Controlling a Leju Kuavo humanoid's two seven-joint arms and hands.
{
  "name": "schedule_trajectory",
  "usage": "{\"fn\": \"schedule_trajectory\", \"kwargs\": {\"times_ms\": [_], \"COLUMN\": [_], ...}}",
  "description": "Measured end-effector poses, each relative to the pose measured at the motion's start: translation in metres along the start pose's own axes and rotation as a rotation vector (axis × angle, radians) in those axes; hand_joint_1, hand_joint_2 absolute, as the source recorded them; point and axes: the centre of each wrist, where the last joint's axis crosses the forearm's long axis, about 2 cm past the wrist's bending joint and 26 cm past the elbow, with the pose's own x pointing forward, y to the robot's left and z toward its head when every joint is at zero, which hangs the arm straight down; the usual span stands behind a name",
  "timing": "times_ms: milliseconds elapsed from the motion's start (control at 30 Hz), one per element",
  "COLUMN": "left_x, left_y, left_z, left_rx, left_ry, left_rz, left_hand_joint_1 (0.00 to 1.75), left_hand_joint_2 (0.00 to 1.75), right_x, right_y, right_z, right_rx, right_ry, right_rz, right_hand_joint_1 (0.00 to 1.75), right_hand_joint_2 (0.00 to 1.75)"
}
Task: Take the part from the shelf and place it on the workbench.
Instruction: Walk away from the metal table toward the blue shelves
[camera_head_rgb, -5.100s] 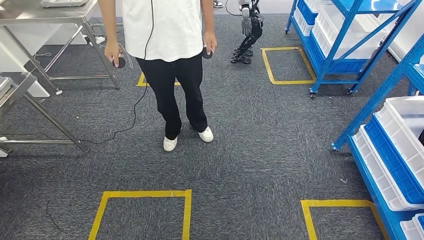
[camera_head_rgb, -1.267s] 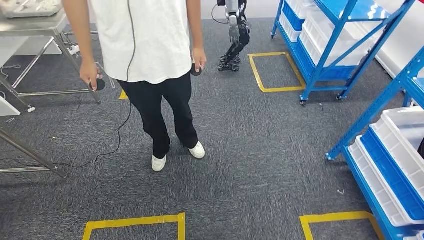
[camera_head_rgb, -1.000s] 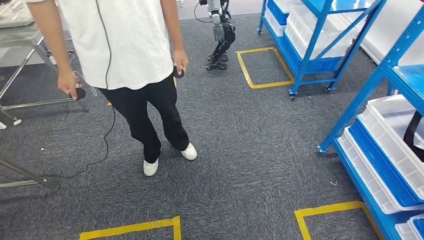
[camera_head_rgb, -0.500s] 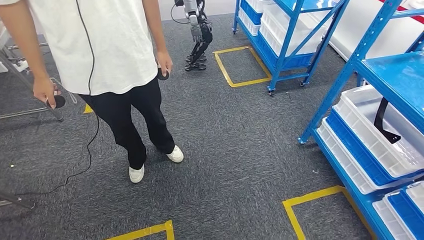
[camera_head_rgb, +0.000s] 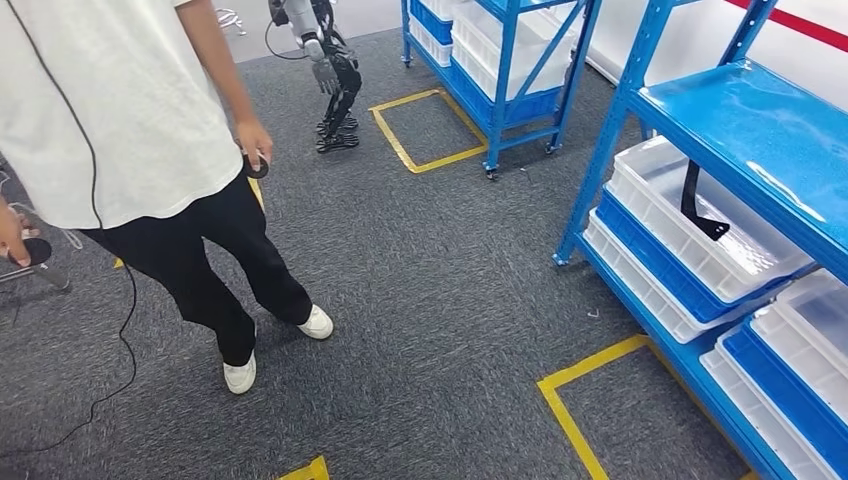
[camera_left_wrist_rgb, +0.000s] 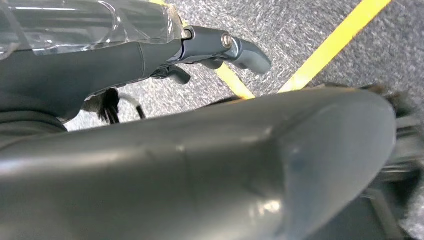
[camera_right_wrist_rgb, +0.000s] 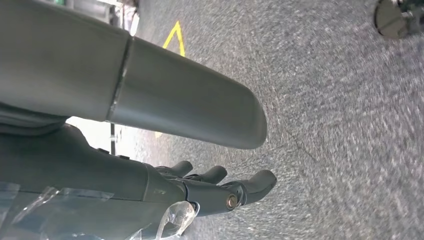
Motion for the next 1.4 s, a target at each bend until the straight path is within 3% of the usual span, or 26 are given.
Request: {"fn": "schedule_trajectory", "kwargs": {"times_ms": [1400], "left_x": [0.0023], "left_y": [-0.0040], "left_z": [0.0010], "left_rx": [0.015], "left_ry": [-0.004], "left_rz": [0.000], "left_hand_joint_1": [0.00], "left_hand_joint_2": [0.00], "right_x": [-0.0021], "right_y": [-0.0039], "right_z": [-0.0014], "right_rx": [-0.010], "right_ry": [0.014], "right_rz": [-0.027], "right_hand_joint_1": [0.00], "right_hand_joint_2": [0.00]}}
